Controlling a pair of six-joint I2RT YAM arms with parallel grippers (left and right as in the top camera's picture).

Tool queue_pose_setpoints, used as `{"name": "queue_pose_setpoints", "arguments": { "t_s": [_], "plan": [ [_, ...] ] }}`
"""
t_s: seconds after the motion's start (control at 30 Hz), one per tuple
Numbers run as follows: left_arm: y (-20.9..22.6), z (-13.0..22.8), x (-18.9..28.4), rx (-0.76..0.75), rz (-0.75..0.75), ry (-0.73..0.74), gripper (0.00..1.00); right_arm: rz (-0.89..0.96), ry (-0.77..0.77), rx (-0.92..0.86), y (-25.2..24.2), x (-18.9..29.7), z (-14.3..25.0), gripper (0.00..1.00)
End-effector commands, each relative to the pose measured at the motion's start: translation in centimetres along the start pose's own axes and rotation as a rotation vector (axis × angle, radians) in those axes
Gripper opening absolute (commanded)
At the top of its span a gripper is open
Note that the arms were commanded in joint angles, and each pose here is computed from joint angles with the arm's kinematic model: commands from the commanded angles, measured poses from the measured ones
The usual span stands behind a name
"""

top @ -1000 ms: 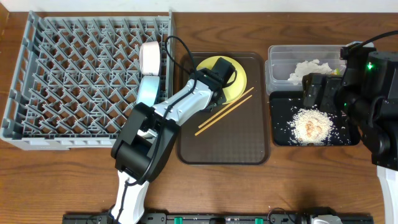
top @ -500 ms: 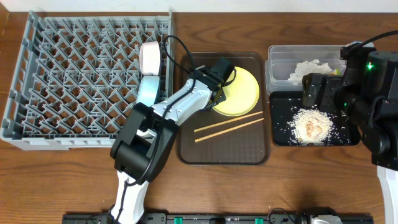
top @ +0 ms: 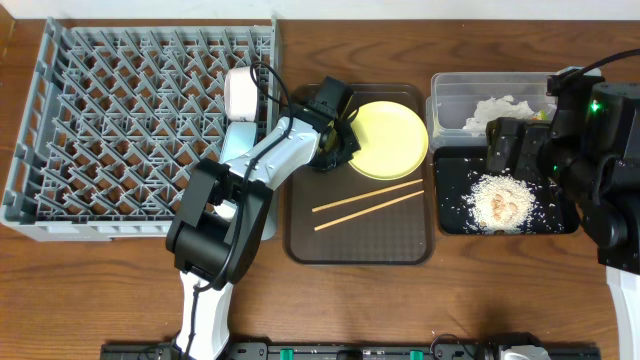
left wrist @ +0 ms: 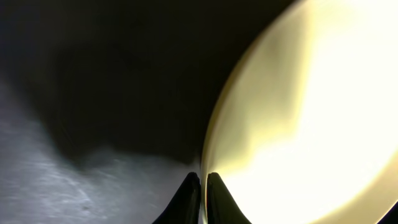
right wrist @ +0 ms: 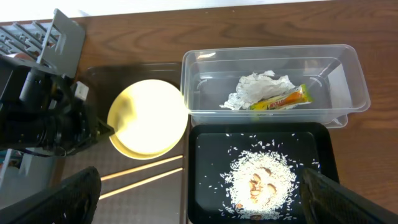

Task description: Sort waste into correct bins and load items into the dishwasher

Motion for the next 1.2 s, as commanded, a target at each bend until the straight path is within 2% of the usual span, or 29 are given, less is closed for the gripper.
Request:
{"name": "queue_pose_setpoints", "arguments": {
  "t_s": [0.0,0.33,0.7,0.97,1.17],
  "plan": [
    [-0.9,0.5,0.7,-0.024,0.088,0.061,0.07,0.013,-0.004,-0.010,-0.3,0.1,-0.1,0.99],
    [-0.2,-1.5,1.8,-0.038,0.193,0.089,0.07,0.013,-0.005,-0.010,-0.3,0.1,-0.1,0.99],
    [0.3,-4.0,4.7,-0.216,0.195,-0.039,0.08,0.013,-0.004,-0.010,-0.3,0.1,-0.1,0.99],
    [-1.6,-5.0,11.6,-0.360,0.228,-0.225,0.07,0.013,-0.004,-0.010,-0.3,0.1,-0.1,0.99],
    [-0.6,-6.3,18.1,-0.372,0.198,-0.389,0.08,0.013,-0.004,-0.010,-0.3,0.1,-0.1,0.99]
  ]
}}
Point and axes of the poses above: each gripper's point midway between its finger pads, its own x axis back along the fingers, its own y axis along the line the jaws close on, z = x × y, the point moved 5 cm from there along x, back along the fingers, and after that the axes turned 3 degrees about -x, right-handed, at the moved point
